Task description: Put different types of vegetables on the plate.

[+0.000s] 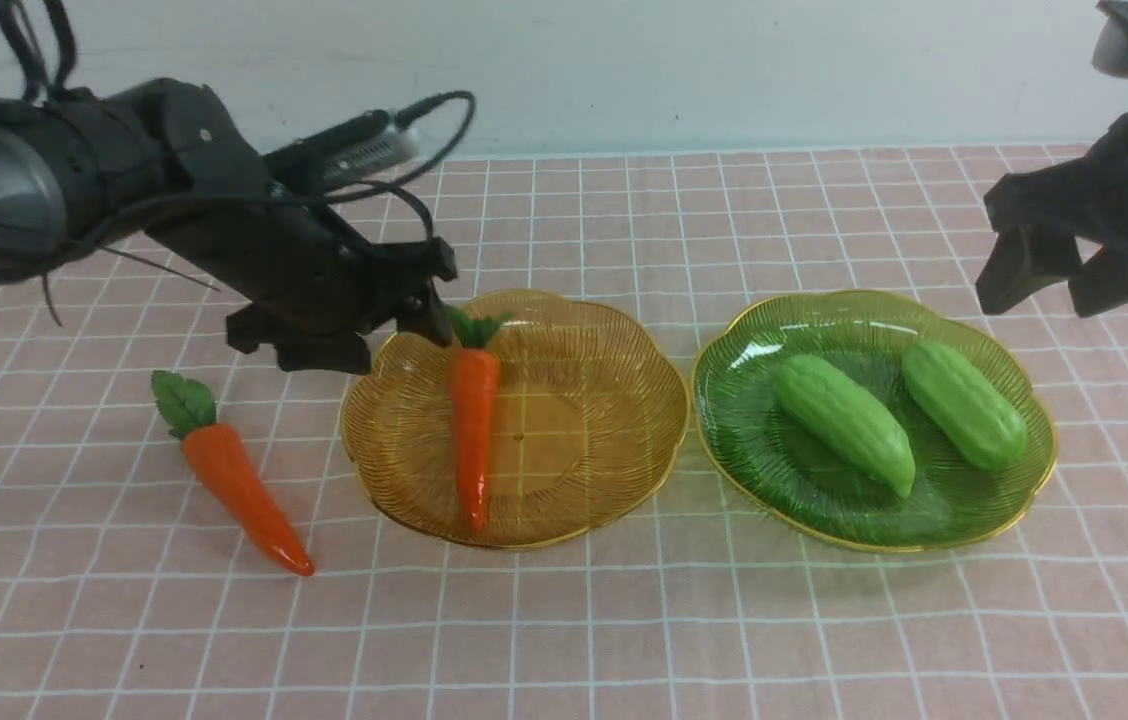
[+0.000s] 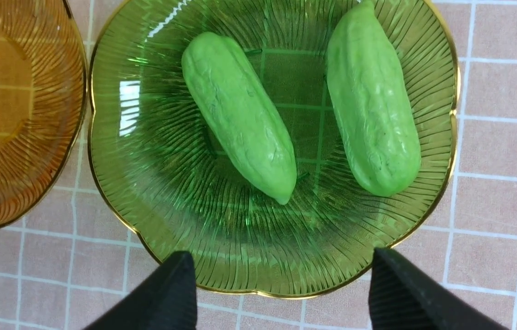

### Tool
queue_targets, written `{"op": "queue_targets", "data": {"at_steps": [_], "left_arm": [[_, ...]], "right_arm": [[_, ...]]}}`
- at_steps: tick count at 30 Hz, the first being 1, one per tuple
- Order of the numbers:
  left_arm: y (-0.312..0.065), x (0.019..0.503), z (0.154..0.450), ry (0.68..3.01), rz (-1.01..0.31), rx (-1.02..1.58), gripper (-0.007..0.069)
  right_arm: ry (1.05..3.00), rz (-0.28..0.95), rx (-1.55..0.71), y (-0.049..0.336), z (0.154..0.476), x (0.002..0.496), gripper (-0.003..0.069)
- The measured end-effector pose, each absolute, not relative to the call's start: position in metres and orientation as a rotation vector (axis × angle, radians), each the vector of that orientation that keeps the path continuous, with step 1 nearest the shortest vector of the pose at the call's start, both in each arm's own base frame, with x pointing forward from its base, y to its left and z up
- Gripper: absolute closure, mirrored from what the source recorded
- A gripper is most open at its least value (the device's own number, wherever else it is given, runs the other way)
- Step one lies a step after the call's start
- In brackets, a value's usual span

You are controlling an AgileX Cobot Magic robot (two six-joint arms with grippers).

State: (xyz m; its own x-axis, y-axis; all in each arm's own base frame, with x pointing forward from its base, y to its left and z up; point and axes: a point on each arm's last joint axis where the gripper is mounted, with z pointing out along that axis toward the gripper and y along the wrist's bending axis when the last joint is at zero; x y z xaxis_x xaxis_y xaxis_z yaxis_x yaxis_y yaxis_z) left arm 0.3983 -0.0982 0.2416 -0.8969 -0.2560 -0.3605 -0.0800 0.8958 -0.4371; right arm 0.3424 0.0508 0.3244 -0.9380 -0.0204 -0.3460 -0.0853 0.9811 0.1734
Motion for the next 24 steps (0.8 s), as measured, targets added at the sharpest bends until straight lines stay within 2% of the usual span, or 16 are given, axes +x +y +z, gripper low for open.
{"op": "queue_targets", "data": {"at_steps": [3, 7, 11, 12, 14, 18, 20, 24], "left_arm": [[-0.069, 0.396, 0.253, 2.659, -0.549, -0.307, 0.006], [-0.04, 0.386, 0.252, 2.781, -0.408, -0.384, 0.0055], [-0.023, 0.379, 0.224, 2.87, -0.166, -0.576, 0.0064], [-0.022, 0.379, 0.222, 2.871, -0.155, -0.589, 0.0066], [-0.016, 0.381, 0.194, 2.885, -0.033, -0.759, 0.0072], [-0.015, 0.389, 0.178, 2.863, -0.021, -0.808, 0.0074], [-0.015, 0.392, 0.173, 2.85, -0.03, -0.788, 0.0106], [-0.017, 0.397, 0.171, 2.821, -0.069, -0.732, 0.0287]], "right_arm": [[2.797, 0.256, -0.077, 0.05, 0.319, 0.341, 0.0202], [2.813, 0.252, -0.076, 0.05, 0.314, 0.34, 0.0204], [2.832, 0.28, -0.064, 0.051, 0.309, 0.338, 0.0204], [2.831, 0.286, -0.062, 0.052, 0.309, 0.338, 0.0204], [2.838, 0.297, -0.058, 0.052, 0.307, 0.337, 0.0205], [2.838, 0.299, -0.06, 0.052, 0.307, 0.337, 0.0205], [2.839, 0.298, -0.06, 0.052, 0.307, 0.337, 0.0205], [2.84, 0.298, -0.06, 0.052, 0.307, 0.337, 0.0205]]}}
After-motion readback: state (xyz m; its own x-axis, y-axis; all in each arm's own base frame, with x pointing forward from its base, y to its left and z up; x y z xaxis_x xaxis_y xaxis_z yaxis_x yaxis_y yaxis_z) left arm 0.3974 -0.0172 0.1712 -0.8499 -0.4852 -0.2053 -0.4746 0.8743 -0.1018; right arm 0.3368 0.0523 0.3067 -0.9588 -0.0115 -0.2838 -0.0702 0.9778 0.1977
